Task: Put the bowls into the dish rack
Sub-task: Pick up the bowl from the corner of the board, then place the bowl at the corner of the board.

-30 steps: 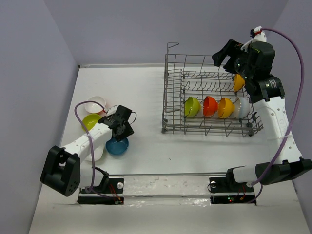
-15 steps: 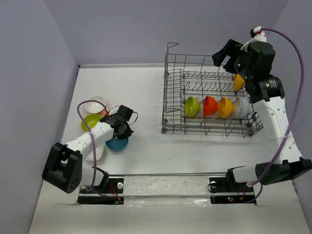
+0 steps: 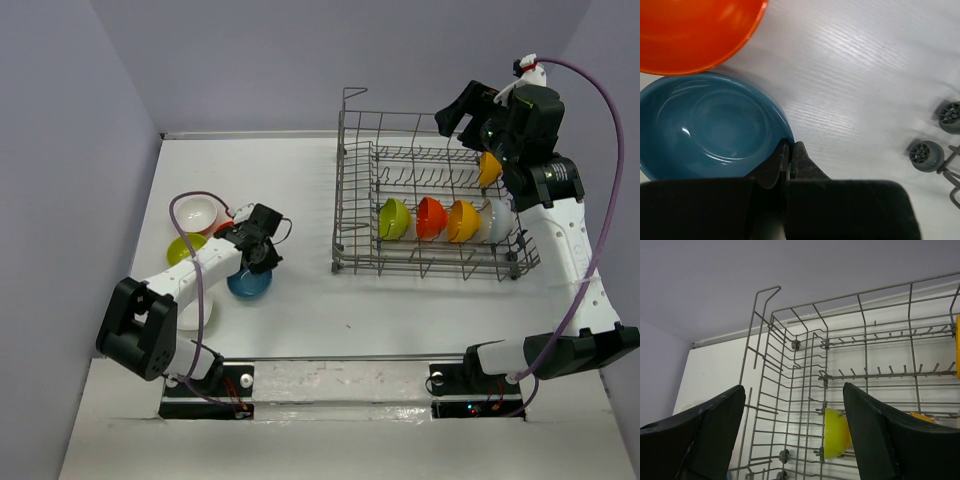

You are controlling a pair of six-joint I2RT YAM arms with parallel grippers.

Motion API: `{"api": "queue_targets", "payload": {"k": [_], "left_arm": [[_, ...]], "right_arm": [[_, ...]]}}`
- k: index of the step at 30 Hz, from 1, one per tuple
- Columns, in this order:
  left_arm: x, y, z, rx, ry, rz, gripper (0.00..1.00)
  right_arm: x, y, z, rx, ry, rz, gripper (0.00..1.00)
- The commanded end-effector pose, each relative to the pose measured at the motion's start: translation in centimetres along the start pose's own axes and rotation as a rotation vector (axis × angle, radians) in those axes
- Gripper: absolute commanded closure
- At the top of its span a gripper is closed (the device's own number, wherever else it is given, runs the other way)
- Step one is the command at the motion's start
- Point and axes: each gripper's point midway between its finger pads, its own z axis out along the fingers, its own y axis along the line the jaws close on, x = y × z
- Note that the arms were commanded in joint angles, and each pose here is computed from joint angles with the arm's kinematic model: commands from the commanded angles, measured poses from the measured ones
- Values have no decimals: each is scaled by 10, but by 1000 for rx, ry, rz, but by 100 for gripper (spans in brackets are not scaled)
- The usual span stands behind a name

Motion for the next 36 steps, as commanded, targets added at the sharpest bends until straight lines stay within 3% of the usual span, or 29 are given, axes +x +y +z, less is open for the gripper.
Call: {"api": "queue_targets", "payload": {"k": [1, 6, 13, 19, 23, 27, 36], "left_arm": [[-11, -33, -8, 71, -30, 40, 100], [-4, -58, -7, 82, -18, 110, 100], [6, -61, 3, 70, 5, 136, 100], [2, -59, -4, 71, -9, 146, 58], [-6, -55, -13, 57, -40, 157, 41], [-11, -46, -27, 43, -63, 157, 34], [-20, -13, -60, 9, -109, 101, 33]], "right_arm": [[-11, 8, -15, -27, -36, -21, 16], [-11, 9, -16, -27, -38, -22, 16], [-12, 8, -16, -27, -40, -25, 16], [-12, 9, -16, -27, -36, -25, 16], [-11, 8, -16, -25, -37, -28, 16], [-12, 8, -17, -26, -38, -28, 15], [-12, 8, -18, -28, -39, -30, 15]]}}
